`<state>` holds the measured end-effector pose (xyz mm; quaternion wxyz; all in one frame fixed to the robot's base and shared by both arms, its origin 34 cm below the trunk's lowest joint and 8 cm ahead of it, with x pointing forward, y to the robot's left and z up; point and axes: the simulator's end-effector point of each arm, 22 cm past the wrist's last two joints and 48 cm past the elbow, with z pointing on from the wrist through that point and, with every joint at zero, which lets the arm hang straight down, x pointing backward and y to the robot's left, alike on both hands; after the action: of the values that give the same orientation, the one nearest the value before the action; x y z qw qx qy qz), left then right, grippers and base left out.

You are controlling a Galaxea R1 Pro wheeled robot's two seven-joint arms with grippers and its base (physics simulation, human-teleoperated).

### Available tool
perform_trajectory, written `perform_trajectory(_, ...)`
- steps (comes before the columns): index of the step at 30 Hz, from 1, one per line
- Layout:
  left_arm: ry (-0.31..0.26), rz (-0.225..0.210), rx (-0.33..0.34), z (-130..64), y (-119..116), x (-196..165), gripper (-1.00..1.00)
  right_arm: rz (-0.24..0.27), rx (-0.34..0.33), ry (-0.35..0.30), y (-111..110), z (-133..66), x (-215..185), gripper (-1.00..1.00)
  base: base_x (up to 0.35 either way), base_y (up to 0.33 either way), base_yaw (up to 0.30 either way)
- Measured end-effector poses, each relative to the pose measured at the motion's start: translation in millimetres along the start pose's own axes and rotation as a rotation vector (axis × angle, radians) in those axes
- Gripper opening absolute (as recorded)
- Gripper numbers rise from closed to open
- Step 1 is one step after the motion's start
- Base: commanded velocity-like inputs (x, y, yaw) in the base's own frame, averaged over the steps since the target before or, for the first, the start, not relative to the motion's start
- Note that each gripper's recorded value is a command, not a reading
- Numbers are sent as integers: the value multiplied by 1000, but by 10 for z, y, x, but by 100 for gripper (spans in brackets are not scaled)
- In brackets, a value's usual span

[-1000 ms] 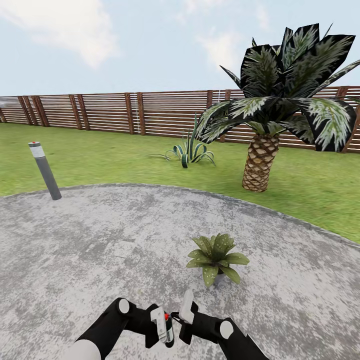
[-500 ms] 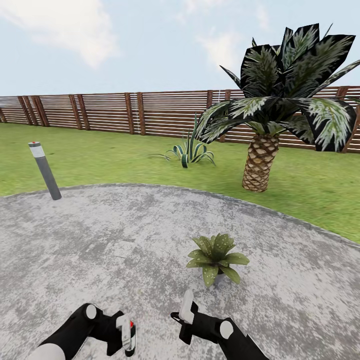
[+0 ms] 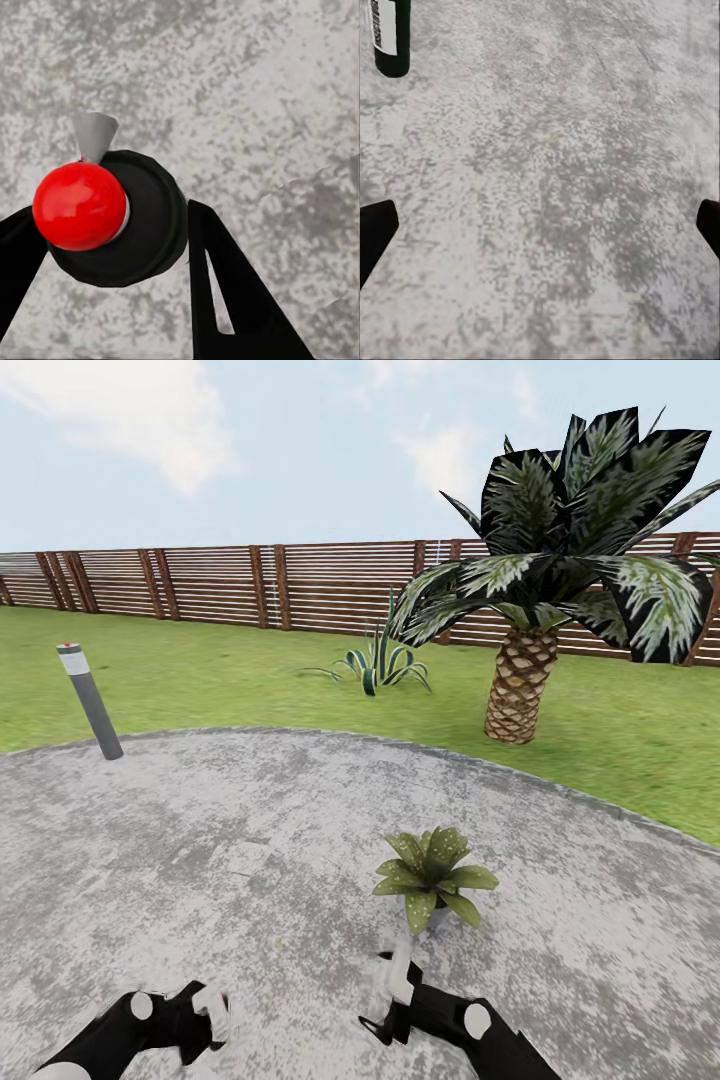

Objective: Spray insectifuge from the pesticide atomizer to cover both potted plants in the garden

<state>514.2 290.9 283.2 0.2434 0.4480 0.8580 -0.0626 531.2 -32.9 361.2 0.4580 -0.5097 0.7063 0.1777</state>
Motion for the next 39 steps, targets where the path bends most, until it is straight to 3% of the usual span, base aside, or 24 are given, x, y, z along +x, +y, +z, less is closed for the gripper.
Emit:
perform_trajectory(1, -13, -50, -42, 5, 71, 19, -100, 3, 33, 19, -109, -75, 124, 100, 0, 0, 0)
perform_trajectory(2, -36, -140, -99, 7, 160, 51, -100, 24, 88, 52, -256, -197, 346, 100, 0, 0, 0)
perform_trajectory(3, -64, -239, -151, 10, 232, 77, -100, 74, 144, 91, -353, -334, 622, 100, 0, 0, 0)
perform_trajectory(4, -87, -333, -199, 11, 291, 111, -100, 155, 201, 131, -376, -458, 916, 100, 0, 0, 0)
perform_trajectory(6, -114, -444, -264, 21, 338, 173, -100, 295, 315, 201, -414, -718, 1403, 100, 0, 0, 0)
perform_trajectory(7, -125, -483, -293, 22, 355, 202, -100, 340, 369, 234, -440, -848, 1599, 100, 0, 0, 0)
perform_trajectory(8, -142, -553, -356, 31, 356, 281, -100, 400, 455, 296, -430, -1058, 1916, 100, 0, 0, 0)
perform_trajectory(11, -145, -654, -456, 21, 293, 492, -100, 443, 576, 362, -427, -1284, 2194, 100, 0, 0, 0)
perform_trajectory(14, -121, -736, -563, -24, 93, 822, -100, 442, 746, 399, -588, -1527, 2320, 100, 0, 0, 0)
perform_trajectory(17, -97, -772, -602, -31, -40, 956, -100, 459, 828, 411, -561, -1630, 2368, 100, 0, 0, 0)
perform_trajectory(24, -84, -791, -573, 69, -316, 940, -100, 640, 970, 371, -504, -1746, 2428, 100, 0, 0, 0)
perform_trajectory(31, -74, -796, -567, 77, -389, 983, -100, 660, 983, 361, -503, -1734, 2410, 100, 0, 0, 0)
perform_trajectory(39, -75, -826, -571, 77, -424, 1011, -100, 667, 986, 362, -490, -1718, 2403, 100, 0, 0, 229)
